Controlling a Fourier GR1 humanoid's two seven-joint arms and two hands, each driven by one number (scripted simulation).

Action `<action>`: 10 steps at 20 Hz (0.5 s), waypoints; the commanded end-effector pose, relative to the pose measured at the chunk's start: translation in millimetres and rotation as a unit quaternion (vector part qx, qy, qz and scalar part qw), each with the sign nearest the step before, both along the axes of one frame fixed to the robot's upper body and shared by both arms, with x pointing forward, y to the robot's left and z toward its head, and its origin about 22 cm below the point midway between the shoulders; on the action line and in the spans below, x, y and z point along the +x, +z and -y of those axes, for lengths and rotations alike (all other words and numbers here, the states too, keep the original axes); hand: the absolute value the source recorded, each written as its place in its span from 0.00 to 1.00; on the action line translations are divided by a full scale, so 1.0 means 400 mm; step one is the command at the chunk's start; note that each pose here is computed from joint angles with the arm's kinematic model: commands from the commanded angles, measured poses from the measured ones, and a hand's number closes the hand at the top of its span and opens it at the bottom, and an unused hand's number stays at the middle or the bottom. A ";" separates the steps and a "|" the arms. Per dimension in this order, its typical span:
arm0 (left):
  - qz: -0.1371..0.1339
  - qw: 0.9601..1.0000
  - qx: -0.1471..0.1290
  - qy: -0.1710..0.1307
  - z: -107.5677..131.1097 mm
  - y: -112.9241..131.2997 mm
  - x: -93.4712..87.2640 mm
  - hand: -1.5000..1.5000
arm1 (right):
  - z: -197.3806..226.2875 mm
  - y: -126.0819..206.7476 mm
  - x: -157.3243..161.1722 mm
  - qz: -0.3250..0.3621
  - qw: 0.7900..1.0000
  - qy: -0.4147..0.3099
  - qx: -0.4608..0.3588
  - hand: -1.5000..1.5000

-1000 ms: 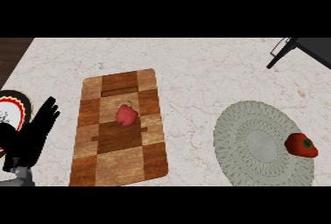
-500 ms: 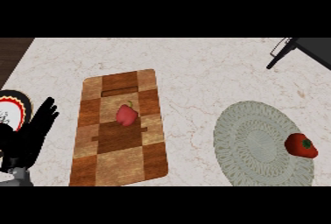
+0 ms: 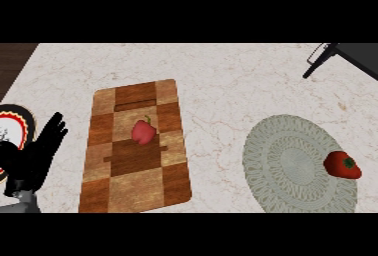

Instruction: Pick the squash from the placemat and place it in the tiered shelf

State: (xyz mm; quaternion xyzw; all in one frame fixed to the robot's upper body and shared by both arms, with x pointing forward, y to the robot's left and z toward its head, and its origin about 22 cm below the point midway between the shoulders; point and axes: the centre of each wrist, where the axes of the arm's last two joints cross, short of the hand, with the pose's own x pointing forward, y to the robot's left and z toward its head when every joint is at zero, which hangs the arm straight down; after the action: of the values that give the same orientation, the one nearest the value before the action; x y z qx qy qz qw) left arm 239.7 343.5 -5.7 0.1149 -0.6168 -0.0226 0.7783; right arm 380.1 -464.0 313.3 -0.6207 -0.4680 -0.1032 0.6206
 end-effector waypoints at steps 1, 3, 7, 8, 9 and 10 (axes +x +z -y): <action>-0.001 1.000 0.001 -0.005 -0.012 0.015 -0.010 0.50 | 0.010 0.039 -0.020 0.057 0.997 0.018 0.049 0.00; 0.001 1.000 0.009 0.008 -0.023 0.000 -0.041 0.50 | 0.039 0.028 -0.050 0.071 0.996 0.020 0.052 0.00; -0.003 1.000 0.002 0.018 -0.037 0.009 -0.014 0.50 | 0.060 0.115 -0.112 0.156 0.986 0.023 0.063 0.00; -0.005 1.000 0.004 0.018 -0.011 -0.017 -0.036 0.50 | 0.075 0.119 -0.143 0.159 0.985 0.036 0.053 0.00; -0.004 1.000 0.003 0.012 -0.028 0.007 -0.031 0.50 | 0.052 0.156 -0.154 0.159 0.985 0.032 0.054 0.00; -0.017 1.000 -0.002 0.013 -0.014 -0.010 -0.041 0.50 | 0.060 0.147 -0.172 0.173 0.982 0.040 0.058 0.00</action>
State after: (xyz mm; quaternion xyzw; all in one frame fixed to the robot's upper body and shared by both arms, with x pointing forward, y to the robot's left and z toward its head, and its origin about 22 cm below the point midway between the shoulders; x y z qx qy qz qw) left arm 230.0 353.0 -5.0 0.1230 -0.6111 -0.0162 0.7818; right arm 336.0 -484.1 357.3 -0.5527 -0.5576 -0.1935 0.5884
